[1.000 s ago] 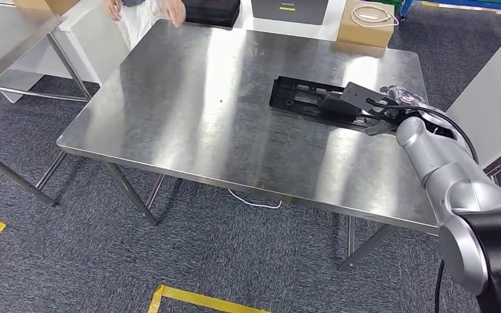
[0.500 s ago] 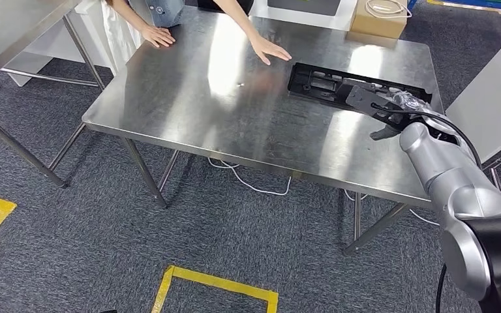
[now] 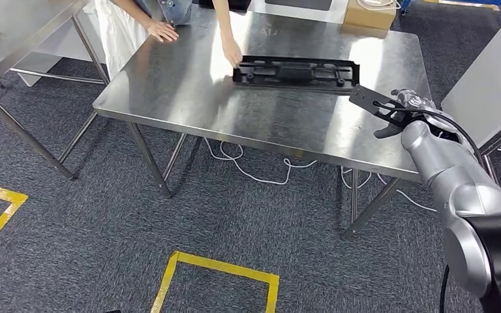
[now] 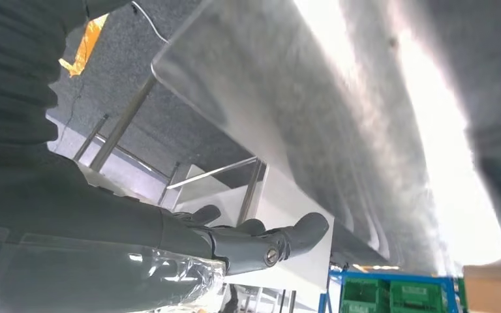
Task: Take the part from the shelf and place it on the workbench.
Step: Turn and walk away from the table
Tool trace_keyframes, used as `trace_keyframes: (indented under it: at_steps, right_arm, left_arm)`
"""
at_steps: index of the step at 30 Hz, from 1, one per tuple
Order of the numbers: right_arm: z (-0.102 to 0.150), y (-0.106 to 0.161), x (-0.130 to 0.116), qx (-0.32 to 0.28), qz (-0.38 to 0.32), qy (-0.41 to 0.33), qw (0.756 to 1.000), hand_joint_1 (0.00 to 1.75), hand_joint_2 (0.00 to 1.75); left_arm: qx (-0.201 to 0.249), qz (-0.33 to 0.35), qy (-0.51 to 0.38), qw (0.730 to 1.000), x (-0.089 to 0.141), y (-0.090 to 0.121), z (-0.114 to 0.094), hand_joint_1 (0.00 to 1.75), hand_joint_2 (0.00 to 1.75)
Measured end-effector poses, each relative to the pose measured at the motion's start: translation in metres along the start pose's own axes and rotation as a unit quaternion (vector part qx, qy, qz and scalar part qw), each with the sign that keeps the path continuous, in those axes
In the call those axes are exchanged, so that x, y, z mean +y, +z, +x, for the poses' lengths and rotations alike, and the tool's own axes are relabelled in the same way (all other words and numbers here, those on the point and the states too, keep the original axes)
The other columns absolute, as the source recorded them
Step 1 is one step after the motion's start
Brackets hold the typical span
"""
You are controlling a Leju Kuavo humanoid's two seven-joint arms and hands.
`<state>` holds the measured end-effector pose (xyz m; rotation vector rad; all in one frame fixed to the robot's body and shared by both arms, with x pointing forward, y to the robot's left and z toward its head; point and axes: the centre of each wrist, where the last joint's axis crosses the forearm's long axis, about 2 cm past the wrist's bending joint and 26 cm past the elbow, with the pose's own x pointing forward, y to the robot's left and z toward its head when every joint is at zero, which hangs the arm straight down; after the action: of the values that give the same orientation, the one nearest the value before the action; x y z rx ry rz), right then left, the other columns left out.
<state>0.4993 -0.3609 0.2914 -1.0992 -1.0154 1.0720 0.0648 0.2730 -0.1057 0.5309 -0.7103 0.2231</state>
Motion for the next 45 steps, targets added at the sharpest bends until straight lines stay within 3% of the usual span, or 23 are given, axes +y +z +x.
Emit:
trace_keyframes:
  at_steps: [21, 45]
  right_arm:
    - [-0.041, 0.002, 0.016, 0.048, -0.004, 0.014, 0.999, 0.00, 1.75]
    - [-0.061, 0.006, 0.034, 0.084, 0.005, 0.023, 0.996, 0.00, 1.75]
  left_arm:
    - [-0.012, -0.009, -0.010, 1.000, -0.013, 0.000, 0.013, 0.00, 0.00]
    - [-0.012, -0.010, -0.010, 1.000, -0.016, -0.001, 0.016, 0.00, 0.00]
